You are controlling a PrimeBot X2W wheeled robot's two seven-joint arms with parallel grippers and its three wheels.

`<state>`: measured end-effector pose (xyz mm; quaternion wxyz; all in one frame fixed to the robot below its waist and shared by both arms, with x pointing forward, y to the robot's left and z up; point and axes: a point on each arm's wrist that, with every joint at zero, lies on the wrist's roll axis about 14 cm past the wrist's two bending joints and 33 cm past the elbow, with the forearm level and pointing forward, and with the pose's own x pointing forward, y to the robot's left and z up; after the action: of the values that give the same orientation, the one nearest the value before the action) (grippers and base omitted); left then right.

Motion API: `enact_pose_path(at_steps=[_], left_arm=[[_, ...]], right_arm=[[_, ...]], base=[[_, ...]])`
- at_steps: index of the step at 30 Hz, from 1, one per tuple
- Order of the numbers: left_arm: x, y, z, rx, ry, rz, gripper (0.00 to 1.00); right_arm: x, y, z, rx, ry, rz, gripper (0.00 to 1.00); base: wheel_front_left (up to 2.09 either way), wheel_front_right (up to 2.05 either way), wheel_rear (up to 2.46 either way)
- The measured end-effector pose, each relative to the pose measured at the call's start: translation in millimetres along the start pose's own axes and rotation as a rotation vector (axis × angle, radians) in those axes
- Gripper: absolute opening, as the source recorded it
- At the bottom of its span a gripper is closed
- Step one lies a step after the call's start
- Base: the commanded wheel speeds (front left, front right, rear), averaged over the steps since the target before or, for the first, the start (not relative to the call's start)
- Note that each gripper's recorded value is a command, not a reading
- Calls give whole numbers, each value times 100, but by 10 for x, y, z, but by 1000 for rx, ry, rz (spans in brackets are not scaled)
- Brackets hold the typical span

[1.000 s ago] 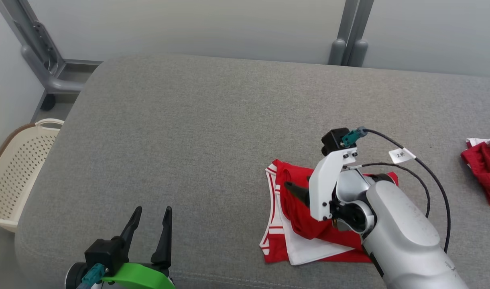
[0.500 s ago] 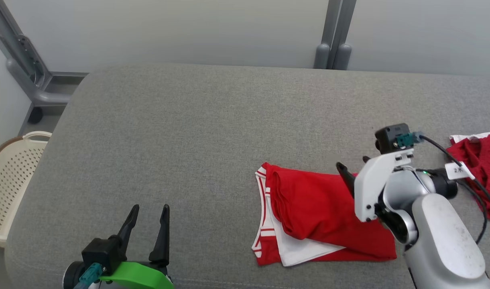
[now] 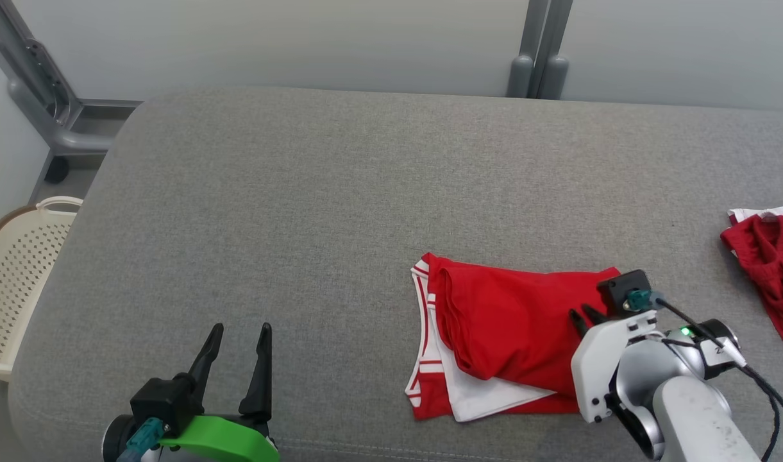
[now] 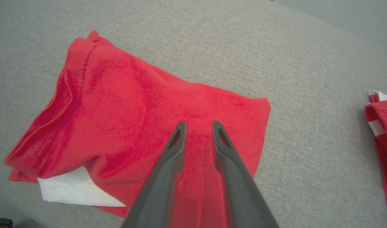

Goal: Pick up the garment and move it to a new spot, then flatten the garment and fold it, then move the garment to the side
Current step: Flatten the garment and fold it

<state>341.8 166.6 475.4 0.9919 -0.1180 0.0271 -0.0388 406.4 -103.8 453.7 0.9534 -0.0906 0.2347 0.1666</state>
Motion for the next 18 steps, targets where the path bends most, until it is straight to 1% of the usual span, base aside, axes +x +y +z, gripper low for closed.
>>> enact_pose_path(at_steps=[7, 14, 18], left_arm=[[-31, 26, -14, -5, 2, 11, 100], [-52, 59, -10, -7, -1, 21, 100], [-68, 71, -24, -6, 2, 26, 100]], right_arm=[[77, 327, -199, -54, 28, 81, 0], [163, 457, -215, -134, 3, 106, 0], [206, 653, -345, -145, 36, 155, 0]], base=[[0, 0, 0], [0, 0, 0], [0, 0, 0]])
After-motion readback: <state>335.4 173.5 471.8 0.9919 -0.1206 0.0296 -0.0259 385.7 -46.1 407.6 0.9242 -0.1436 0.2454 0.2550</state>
